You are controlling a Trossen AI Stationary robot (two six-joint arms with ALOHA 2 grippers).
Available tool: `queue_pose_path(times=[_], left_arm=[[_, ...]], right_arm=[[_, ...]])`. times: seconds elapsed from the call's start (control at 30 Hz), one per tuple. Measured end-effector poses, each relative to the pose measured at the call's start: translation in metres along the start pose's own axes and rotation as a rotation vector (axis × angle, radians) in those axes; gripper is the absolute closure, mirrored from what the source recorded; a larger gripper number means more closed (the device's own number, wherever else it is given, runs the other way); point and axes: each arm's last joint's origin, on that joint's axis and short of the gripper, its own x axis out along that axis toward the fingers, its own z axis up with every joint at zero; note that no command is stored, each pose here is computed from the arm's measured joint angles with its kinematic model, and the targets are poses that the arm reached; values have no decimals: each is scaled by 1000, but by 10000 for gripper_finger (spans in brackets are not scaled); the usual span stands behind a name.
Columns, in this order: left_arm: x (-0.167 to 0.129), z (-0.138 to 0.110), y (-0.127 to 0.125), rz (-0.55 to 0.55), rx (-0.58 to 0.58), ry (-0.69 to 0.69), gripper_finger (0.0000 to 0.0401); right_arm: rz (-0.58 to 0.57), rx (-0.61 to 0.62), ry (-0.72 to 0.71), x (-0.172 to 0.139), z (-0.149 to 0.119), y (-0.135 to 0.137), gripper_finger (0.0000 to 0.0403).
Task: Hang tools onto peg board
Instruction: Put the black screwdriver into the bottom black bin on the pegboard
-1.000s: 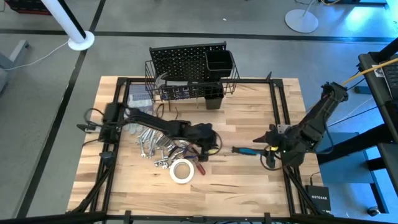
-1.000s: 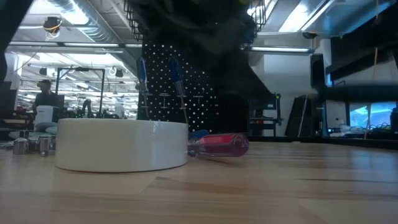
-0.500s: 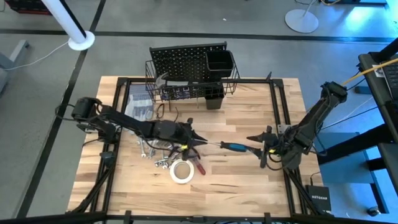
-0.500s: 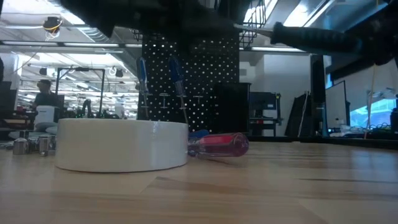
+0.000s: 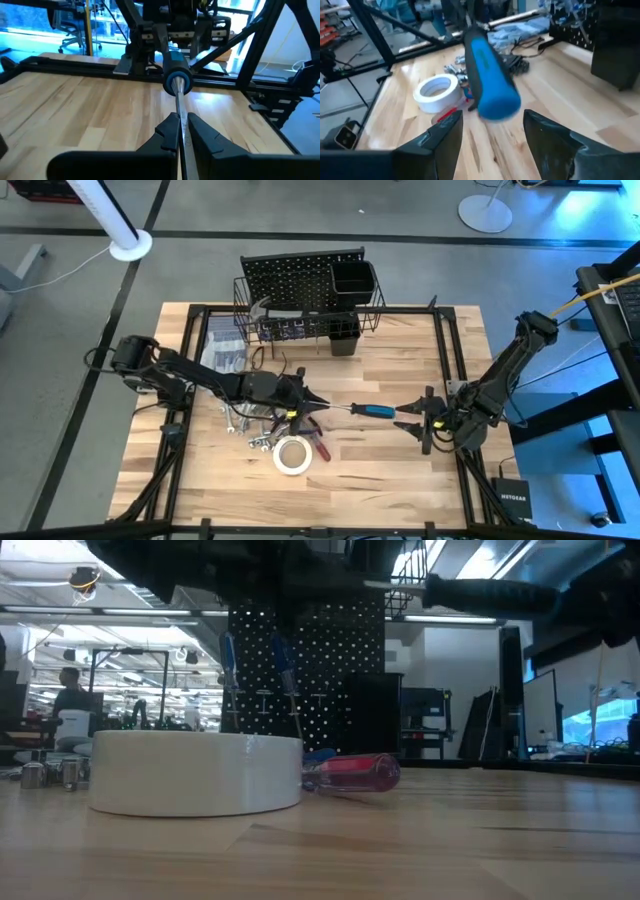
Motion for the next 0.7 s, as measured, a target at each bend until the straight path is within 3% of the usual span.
queue_pose_path(times=[0.17,0.43,0.7], left_arm=[[-10,18,-2,-8,27,-68,394],[-13,28,-2,-12,30,-143,394],[-13,27,-1,-11,25,-133,394]], right_arm=[[-49,10,26,1,-6,-5,189],[-205,-54,-90,28,-3,0,189],[-84,-111,-119,72,14,3,152]])
